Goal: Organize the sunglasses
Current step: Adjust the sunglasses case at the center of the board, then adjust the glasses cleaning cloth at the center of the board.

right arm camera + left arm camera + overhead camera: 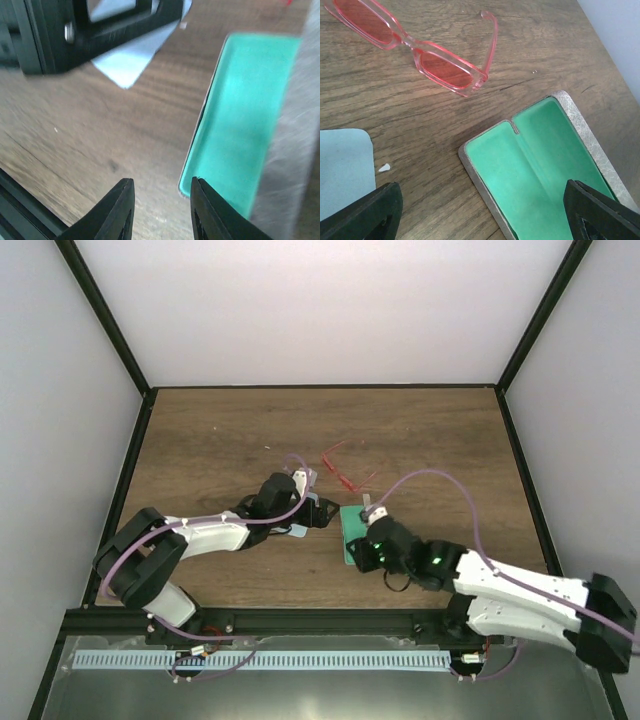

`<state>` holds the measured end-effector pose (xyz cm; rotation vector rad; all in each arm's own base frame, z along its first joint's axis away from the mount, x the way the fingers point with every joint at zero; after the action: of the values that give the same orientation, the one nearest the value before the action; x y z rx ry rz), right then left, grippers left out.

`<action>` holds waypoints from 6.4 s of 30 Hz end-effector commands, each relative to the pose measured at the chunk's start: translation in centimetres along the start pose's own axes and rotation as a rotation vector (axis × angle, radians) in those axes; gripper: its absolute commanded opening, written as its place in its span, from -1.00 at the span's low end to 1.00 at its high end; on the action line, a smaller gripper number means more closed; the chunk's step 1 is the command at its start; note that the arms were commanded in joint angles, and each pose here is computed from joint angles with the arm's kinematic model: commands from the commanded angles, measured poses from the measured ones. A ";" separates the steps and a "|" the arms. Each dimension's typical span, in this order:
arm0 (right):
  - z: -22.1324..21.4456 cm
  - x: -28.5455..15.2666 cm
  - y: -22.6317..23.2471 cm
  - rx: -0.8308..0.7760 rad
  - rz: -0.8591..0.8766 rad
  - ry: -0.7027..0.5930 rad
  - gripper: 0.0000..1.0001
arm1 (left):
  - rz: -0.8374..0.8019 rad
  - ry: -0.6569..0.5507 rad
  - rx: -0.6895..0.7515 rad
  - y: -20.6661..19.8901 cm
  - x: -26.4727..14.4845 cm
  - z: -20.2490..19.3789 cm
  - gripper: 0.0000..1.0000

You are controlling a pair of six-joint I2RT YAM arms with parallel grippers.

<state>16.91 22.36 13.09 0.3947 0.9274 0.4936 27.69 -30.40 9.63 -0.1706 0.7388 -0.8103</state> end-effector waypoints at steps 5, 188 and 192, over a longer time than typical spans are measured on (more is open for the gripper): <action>-2.1 3.7 -0.9 -0.049 -0.243 0.012 -0.40 | 0.145 -0.033 -0.017 2.4 -0.7 1.4 0.73; 2.9 18.2 6.1 -0.128 -0.251 -0.068 -0.72 | 0.453 -0.160 -0.343 13.6 -9.1 1.4 0.78; 2.3 20.2 6.0 -0.129 -0.235 -0.029 -0.87 | 0.441 -0.168 -0.342 13.5 -9.2 1.5 0.78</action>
<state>26.98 36.67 4.79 0.1607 0.8789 0.2810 32.76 -14.61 9.66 -0.3346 0.7319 -0.2237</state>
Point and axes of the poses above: each gripper's point midway between its finger pads, its own x axis out along the fingers, its own y axis along the line the jaws close on, z = x × y, the point moved 1 cm from there along -x, back along the fingers, and after that the axes turned 11 degrees about x, right-handed, at the moved point
